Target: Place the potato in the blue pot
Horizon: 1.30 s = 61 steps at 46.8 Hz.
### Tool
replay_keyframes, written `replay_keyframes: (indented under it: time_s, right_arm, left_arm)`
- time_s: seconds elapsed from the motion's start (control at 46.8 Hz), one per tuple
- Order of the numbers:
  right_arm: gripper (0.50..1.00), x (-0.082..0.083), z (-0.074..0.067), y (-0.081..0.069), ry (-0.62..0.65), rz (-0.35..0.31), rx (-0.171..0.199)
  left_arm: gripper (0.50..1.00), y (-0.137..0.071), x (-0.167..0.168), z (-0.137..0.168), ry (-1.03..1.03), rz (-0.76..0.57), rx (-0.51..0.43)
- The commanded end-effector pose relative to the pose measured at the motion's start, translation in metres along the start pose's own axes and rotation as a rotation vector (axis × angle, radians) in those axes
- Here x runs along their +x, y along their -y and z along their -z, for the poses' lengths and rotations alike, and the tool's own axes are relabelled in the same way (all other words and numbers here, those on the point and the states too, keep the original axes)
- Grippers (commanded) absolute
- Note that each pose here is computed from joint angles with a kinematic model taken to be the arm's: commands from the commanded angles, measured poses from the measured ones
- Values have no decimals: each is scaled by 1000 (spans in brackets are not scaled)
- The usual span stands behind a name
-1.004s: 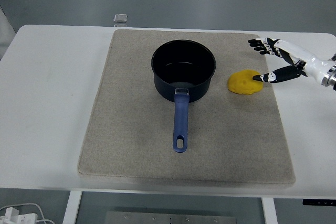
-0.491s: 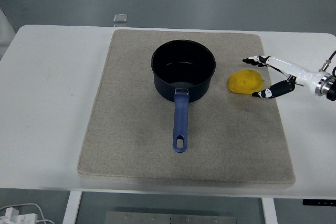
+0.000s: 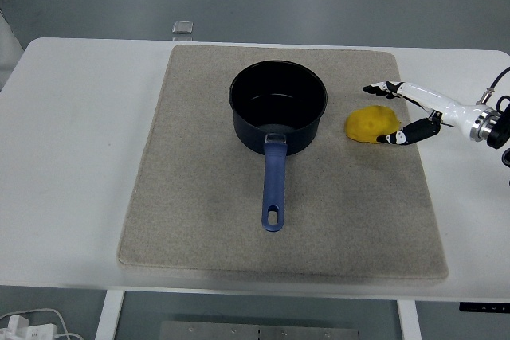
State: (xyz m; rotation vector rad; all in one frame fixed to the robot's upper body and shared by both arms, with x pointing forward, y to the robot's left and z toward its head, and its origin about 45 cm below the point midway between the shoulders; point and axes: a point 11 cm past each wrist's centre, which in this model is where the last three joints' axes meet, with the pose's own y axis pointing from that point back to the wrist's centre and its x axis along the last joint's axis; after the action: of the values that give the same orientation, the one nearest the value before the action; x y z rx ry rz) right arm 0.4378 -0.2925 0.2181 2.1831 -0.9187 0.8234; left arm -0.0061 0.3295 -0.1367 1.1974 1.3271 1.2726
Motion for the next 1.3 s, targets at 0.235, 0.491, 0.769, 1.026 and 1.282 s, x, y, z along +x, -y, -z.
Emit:
replay_keyframes:
  time_s: [0.235, 0.491, 0.769, 1.026, 1.282]
  right_arm:
    - [500, -10, 3, 6, -35, 54, 5]
    - [500, -8, 1, 5, -52, 72, -8]
    - [500, -5, -3, 4, -49, 60, -19]
    - [500, -2, -5, 4, -45, 50, -25]
    - [500, 1, -9, 2, -43, 41, -38]
  left_arm:
    - [999, 0, 0, 0, 0, 0, -1]
    - [999, 0, 0, 0, 0, 0, -1]
    - [999, 0, 0, 0, 0, 0, -1]
    - [999, 0, 0, 0, 0, 0, 1]
    - [999, 0, 0, 0, 0, 0, -1]
